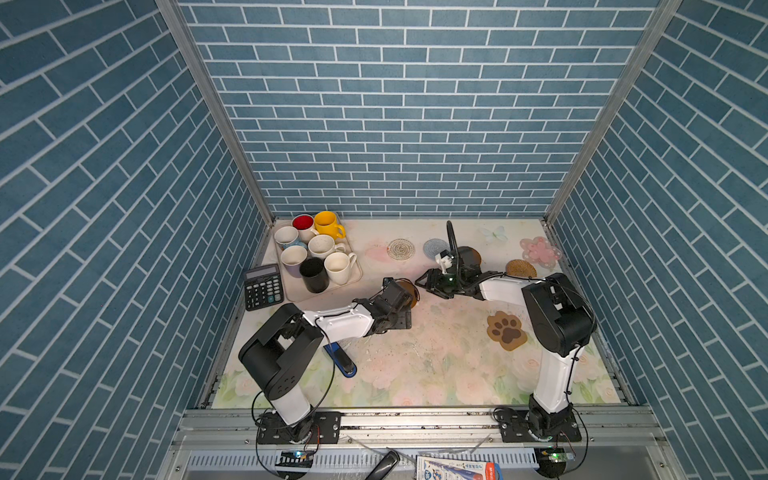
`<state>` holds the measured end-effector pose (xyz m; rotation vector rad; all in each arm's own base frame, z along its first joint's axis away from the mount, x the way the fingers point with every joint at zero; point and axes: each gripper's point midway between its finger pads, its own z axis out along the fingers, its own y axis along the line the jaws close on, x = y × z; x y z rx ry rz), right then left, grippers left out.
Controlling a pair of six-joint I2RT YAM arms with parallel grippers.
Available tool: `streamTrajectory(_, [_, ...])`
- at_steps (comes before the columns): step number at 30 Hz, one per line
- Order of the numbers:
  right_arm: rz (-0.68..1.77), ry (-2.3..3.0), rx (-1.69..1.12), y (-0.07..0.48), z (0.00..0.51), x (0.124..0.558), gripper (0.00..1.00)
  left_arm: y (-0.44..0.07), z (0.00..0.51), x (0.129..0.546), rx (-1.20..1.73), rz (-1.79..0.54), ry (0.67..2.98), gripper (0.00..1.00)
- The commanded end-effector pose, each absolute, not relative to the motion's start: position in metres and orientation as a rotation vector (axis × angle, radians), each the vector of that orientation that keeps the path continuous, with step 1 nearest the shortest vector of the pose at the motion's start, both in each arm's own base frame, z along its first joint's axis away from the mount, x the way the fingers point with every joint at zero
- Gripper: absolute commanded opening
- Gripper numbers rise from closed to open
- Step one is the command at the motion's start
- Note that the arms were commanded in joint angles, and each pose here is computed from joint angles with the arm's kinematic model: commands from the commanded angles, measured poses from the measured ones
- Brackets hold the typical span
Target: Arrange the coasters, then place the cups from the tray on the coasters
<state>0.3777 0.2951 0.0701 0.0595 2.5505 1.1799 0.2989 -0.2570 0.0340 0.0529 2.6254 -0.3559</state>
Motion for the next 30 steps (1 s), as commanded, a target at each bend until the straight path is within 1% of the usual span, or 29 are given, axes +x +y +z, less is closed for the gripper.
streamTrajectory(1, [1.077, 2.486, 0.101, 0.264, 0.085, 0.379, 0.70, -0.261, 0.034, 0.305, 0.070, -0.306, 2.621, 0.81])
streamTrajectory(4, [0.994, 2.445, 0.135, 0.238, 0.093, 0.374, 0.80, -0.265, 0.028, 0.308, 0.063, -0.305, 2.631, 0.82])
streamTrajectory(8, [0.898, 2.364, 0.186, 0.208, 0.104, 0.365, 0.87, -0.269, 0.021, 0.310, 0.062, -0.294, 2.644, 0.82])
streamTrajectory(11, [0.842, 2.321, 0.210, 0.192, 0.112, 0.354, 0.99, -0.272, 0.018, 0.311, 0.062, -0.280, 2.651, 0.82])
streamTrajectory(20, [0.766, 2.226, 0.205, 0.166, 0.138, 0.329, 0.99, -0.273, 0.010, 0.317, 0.050, -0.221, 2.669, 0.82])
streamTrajectory(30, [0.783, 2.206, 0.190, 0.166, 0.146, 0.325, 0.99, -0.270, 0.005, 0.326, 0.017, -0.125, 2.689, 0.81])
